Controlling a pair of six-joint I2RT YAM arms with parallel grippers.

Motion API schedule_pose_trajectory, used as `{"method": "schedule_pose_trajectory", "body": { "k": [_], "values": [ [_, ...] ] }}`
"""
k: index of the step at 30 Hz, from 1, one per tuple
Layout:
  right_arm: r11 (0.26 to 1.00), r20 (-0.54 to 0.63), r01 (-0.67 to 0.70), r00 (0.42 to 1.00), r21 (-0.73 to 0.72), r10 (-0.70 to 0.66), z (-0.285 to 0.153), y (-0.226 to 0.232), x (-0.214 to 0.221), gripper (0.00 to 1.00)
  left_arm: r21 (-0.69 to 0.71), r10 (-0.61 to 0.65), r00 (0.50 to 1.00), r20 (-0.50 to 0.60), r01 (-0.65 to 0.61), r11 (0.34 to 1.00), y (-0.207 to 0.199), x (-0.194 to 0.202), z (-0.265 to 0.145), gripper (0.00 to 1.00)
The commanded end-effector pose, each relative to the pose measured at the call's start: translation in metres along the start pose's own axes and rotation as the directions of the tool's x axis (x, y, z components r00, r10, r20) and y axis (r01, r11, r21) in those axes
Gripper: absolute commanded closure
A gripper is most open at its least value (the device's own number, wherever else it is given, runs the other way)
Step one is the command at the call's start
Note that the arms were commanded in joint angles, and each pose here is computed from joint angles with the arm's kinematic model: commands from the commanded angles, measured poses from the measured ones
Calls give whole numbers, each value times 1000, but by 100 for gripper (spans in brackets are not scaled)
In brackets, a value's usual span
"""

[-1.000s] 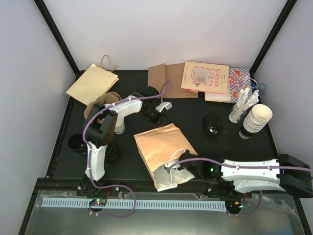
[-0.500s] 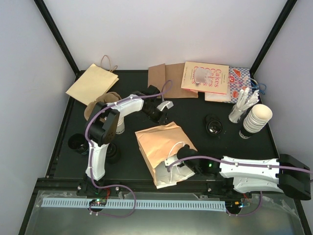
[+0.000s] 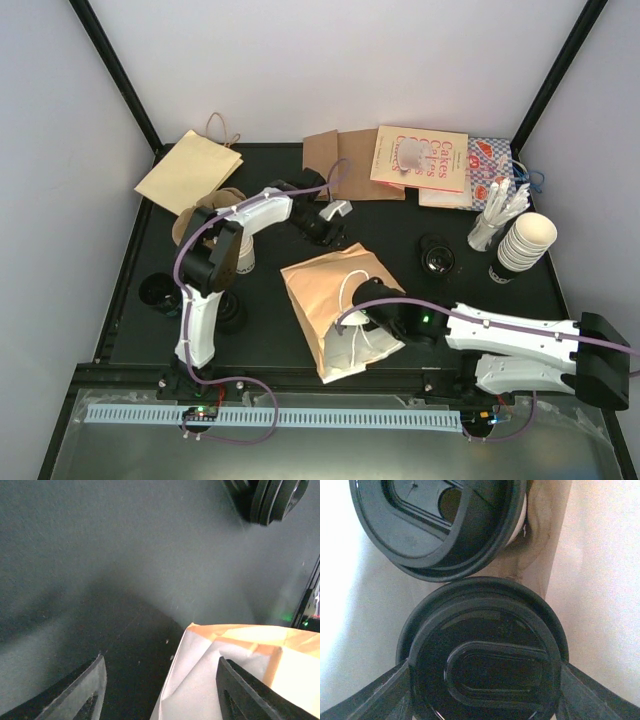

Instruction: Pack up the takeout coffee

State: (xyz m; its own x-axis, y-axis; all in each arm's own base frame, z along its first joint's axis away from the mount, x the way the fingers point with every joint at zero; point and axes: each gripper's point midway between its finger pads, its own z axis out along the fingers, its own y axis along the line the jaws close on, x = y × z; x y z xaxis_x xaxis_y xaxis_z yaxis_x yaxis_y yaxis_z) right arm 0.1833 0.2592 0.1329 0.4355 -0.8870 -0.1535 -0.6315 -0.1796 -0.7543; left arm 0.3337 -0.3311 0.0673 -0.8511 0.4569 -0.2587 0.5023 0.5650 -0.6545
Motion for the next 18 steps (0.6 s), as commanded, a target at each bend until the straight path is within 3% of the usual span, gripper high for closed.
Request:
{"method": "schedule_pose_trajectory", "body": {
  "k": [1,6,18],
  "values": [
    [997,-81,-68,994,30,71,-6,-21,13,56,33,3,1000,23,-3,999,-26,-21,-27,34],
    [994,-93,-107,990,-8,105,-12,-28,8,56,19,2,998,56,-4,1000,-22,-37,-41,24],
    [986,-97,-164,982,-35,160,-5,-29,9,56,19,-21,999,24,21,1000,-12,-25,-39,26]
  ]
}}
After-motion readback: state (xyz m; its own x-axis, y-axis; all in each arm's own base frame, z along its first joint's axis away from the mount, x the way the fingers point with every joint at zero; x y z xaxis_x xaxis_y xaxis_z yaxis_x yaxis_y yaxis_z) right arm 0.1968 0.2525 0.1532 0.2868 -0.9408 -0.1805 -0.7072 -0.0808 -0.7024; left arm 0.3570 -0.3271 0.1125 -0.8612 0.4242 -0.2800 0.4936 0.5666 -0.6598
